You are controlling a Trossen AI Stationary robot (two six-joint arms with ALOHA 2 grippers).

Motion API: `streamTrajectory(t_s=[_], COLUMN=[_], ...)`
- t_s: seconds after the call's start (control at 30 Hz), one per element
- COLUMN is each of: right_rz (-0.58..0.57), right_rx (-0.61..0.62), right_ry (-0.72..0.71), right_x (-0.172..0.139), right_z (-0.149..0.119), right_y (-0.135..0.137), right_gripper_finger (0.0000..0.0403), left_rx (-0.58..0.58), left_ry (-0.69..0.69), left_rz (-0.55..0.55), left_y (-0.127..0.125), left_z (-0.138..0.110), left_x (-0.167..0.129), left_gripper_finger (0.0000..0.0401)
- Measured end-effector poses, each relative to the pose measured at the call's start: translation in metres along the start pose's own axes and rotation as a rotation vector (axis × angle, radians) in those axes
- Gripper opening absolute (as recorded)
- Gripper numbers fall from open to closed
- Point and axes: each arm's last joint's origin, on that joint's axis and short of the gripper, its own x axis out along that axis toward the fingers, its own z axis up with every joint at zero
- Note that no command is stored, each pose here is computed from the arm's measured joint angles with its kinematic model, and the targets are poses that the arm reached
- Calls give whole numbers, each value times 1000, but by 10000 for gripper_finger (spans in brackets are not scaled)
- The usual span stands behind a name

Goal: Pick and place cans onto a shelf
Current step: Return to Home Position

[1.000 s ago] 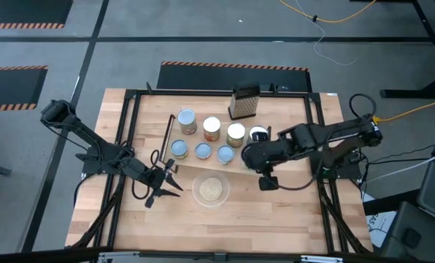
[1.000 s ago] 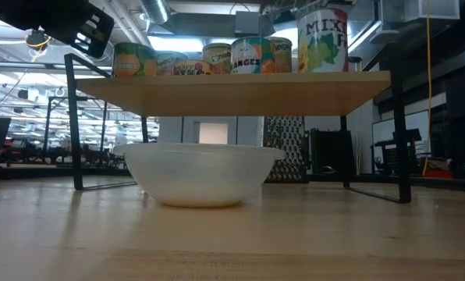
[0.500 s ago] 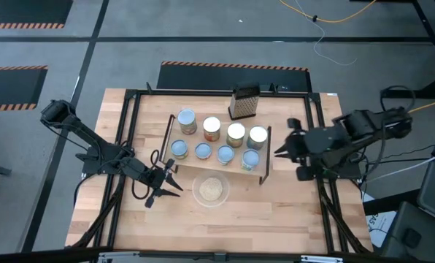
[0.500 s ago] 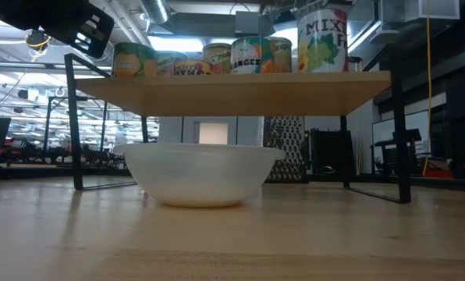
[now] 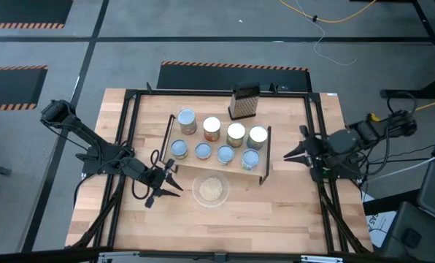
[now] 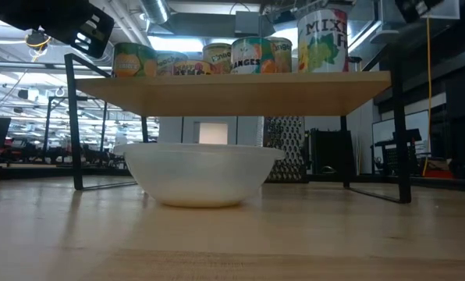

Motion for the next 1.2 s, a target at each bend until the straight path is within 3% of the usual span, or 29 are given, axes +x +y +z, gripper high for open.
streamTrajectory(t_s=[0.47, 1.2], right_rz=[33, 34], right_rx=[40, -23], right_ry=[-250, -469], right_x=[-8, -13], right_z=[-69, -101], right_y=[-12, -18], right_gripper_finger=[48, 48], left_rx=[0, 0], left_ry=[0, 0], left_rz=[0, 0], left_y=[0, 0], left_z=[0, 0], left_x=[0, 0], left_gripper_finger=[94, 94])
